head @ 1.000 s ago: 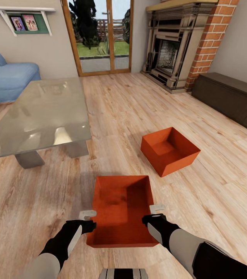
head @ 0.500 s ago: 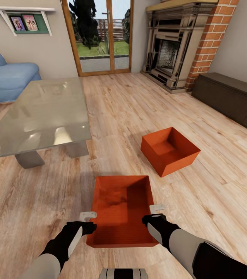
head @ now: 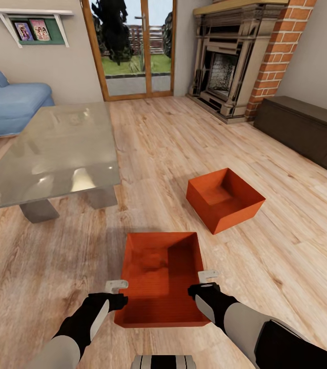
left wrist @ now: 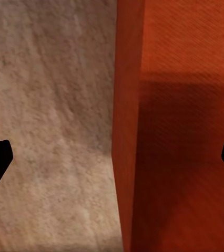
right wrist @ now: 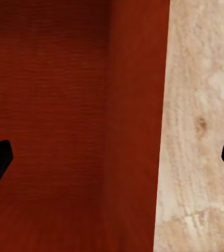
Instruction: Move the two storage containers from the living room to the garage. In the garage, place one container on the floor and stack the other container on top of it (either order is fine).
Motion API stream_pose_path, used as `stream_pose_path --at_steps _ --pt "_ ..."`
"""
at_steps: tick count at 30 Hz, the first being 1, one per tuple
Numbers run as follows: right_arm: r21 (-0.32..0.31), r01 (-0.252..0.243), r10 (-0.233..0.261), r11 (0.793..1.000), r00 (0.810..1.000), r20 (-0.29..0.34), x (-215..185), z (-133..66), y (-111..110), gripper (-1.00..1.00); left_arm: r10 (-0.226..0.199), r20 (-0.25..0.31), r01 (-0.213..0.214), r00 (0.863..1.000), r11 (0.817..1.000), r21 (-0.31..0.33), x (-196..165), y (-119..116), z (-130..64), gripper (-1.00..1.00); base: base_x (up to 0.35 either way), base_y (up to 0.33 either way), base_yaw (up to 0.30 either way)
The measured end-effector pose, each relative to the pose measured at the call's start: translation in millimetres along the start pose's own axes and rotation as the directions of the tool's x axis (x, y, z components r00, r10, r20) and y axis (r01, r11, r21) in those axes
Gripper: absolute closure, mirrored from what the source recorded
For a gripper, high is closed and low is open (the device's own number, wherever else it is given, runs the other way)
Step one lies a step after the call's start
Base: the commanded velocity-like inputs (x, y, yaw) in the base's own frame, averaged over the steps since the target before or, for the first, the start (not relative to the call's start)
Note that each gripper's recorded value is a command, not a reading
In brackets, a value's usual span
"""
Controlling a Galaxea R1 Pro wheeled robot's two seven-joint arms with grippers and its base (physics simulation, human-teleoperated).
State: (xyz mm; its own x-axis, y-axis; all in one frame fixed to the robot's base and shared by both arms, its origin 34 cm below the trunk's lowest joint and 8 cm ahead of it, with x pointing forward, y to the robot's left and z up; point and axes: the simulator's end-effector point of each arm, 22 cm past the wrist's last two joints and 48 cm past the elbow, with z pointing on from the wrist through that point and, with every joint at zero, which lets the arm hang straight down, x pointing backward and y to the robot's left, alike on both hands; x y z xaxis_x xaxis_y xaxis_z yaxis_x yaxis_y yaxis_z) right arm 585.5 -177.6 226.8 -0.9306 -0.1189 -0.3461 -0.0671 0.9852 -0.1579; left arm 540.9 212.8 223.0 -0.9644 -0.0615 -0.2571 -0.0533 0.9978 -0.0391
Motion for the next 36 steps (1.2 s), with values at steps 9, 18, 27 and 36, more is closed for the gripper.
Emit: stream_pose_path --at_steps 9,18,27,36 --pt "0.016 -0.006 0.006 1.0 1.0 0.0 1 2.7 -12 -1.0 0.0 0.001 0.0 1.0 1.0 0.001 -1 -1 -0.2 -1.0 0.0 0.0 0.0" --pt "0.02 -0.009 0.009 1.0 1.0 0.003 1 3.5 -16 -1.0 -0.001 0.001 0.001 1.0 1.0 0.002 -1 -2 -0.2 -1.0 0.0 0.0 0.0" --pt "0.017 -0.031 0.031 0.999 0.999 0.028 -5 3.4 -15 -1.0 -0.006 0.006 0.006 1.0 1.0 0.01 -3 -6 -1.1 -1.0 0.0 0.0 0.0" --pt "0.012 -0.034 0.034 0.999 0.999 0.027 -5 2.8 -12 -1.0 -0.006 0.006 0.006 1.0 1.0 0.016 -4 -11 -1.8 -1.0 0.0 0.0 0.0"
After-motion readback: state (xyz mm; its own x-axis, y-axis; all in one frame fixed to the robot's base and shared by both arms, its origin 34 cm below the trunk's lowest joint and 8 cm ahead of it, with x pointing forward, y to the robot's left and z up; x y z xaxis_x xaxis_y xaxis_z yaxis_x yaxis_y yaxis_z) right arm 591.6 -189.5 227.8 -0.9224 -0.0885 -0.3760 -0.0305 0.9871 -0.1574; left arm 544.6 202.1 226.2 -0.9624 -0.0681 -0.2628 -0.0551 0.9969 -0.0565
